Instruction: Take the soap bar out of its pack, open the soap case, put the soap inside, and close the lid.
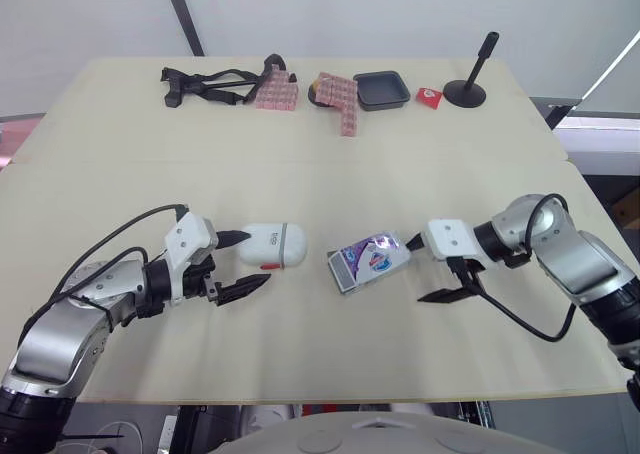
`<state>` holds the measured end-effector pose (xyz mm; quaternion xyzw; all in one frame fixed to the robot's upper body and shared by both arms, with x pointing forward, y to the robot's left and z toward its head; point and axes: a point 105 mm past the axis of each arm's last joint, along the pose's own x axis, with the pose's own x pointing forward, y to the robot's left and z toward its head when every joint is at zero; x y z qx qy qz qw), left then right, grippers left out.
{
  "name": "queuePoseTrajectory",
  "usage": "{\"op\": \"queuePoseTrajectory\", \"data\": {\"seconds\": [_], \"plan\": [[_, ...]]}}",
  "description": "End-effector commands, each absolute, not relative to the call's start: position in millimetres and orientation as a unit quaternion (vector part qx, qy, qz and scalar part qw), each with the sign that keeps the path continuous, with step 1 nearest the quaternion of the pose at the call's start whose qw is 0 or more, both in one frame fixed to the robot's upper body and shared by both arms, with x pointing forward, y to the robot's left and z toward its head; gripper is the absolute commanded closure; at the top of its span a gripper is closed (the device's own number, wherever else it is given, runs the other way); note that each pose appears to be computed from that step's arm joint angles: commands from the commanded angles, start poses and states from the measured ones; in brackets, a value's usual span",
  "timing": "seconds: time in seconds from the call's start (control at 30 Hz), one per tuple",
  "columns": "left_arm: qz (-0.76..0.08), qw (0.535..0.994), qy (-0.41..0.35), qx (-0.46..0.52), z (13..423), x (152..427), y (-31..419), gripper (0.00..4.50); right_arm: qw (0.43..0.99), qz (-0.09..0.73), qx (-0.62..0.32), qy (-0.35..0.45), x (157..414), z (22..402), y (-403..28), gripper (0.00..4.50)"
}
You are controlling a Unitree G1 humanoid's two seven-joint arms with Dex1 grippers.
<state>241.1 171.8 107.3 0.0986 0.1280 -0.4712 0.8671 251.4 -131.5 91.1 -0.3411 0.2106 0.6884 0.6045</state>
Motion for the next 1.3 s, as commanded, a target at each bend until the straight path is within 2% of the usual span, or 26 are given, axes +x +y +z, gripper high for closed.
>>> {"op": "queuePoseTrajectory", "data": {"seconds": [0.03,0.17,0.3,0.6,0.9,1.3], "plan": [[-0.471,0.868,0.110,0.114,117.7,243.3,175.0,0.04,0.600,0.692,-0.345,0.207,245.6,101.3,-137.6,0.00],[-0.471,0.867,0.112,0.118,115.8,244.2,176.3,0.04,0.640,0.649,-0.360,0.199,265.6,105.1,-144.5,0.00],[-0.471,0.867,0.113,0.119,114.3,244.3,177.9,0.04,0.653,0.630,-0.369,0.199,272.8,108.1,-149.1,0.00],[-0.469,0.868,0.115,0.118,110.6,244.0,178.9,0.04,0.670,0.650,-0.318,0.163,267.7,126.7,-124.8,0.00],[-0.469,0.868,0.115,0.115,106.3,244.6,180.3,0.04,0.662,0.663,-0.316,0.151,268.4,126.3,-106.0,0.00],[-0.468,0.869,0.113,0.113,101.7,239.5,181.7,0.04,0.641,0.670,-0.339,0.160,281.4,113.2,-94.4,0.00]]}}
